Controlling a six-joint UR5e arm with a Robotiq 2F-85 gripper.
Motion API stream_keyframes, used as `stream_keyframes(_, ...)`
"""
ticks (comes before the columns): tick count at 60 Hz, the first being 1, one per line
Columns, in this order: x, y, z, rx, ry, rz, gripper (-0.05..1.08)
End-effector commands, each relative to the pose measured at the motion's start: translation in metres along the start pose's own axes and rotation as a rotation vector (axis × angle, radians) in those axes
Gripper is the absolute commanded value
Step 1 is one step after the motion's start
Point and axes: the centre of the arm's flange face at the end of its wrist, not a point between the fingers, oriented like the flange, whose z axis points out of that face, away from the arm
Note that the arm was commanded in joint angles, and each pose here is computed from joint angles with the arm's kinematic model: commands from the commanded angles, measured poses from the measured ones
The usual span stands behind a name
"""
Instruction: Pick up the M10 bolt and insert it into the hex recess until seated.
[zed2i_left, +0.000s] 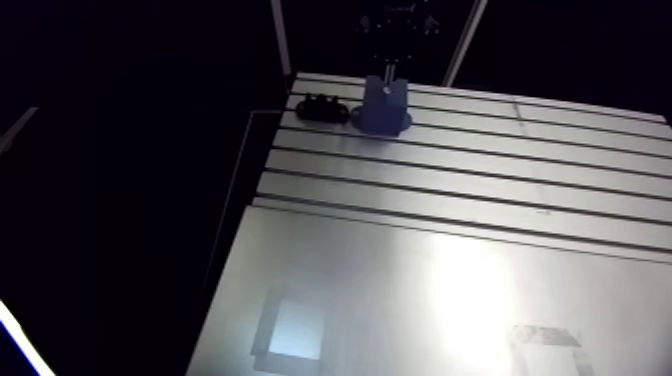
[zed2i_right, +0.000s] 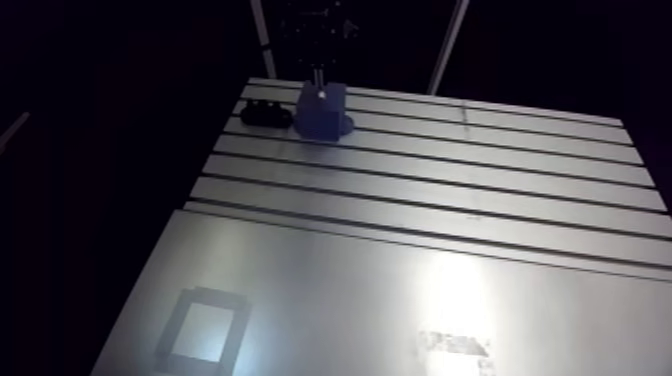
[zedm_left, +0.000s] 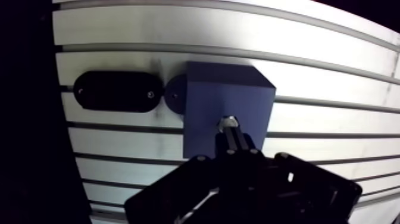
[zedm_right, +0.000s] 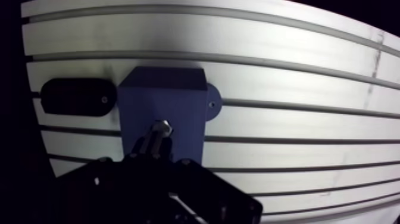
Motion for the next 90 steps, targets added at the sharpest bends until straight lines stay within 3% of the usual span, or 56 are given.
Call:
stream_keyframes(1, -0.002, -0.001, -0.01, 0.002, -0.002, -0.001, 0.0)
stream_keyframes(23, -0.006, -0.001, -0.021, -0.002, -0.011, -0.001, 0.0)
stream_keyframes(40, -0.031, 0.004, -0.077, -0.01, -0.047, -0.004, 0.0)
stream_keyframes(53, -0.064, 0.011, -0.135, -0.006, -0.016, -0.006, 0.0)
stream_keyframes(65, -0.109, 0.036, -0.199, -0.002, 0.088, 0.015, 0.01)
stream_keyframes(72, -0.122, 0.053, -0.212, -0.002, 0.111, -0.001, 0.01)
stream_keyframes(90, -0.16, 0.061, -0.24, -0.002, 0.138, 0.009, 0.01)
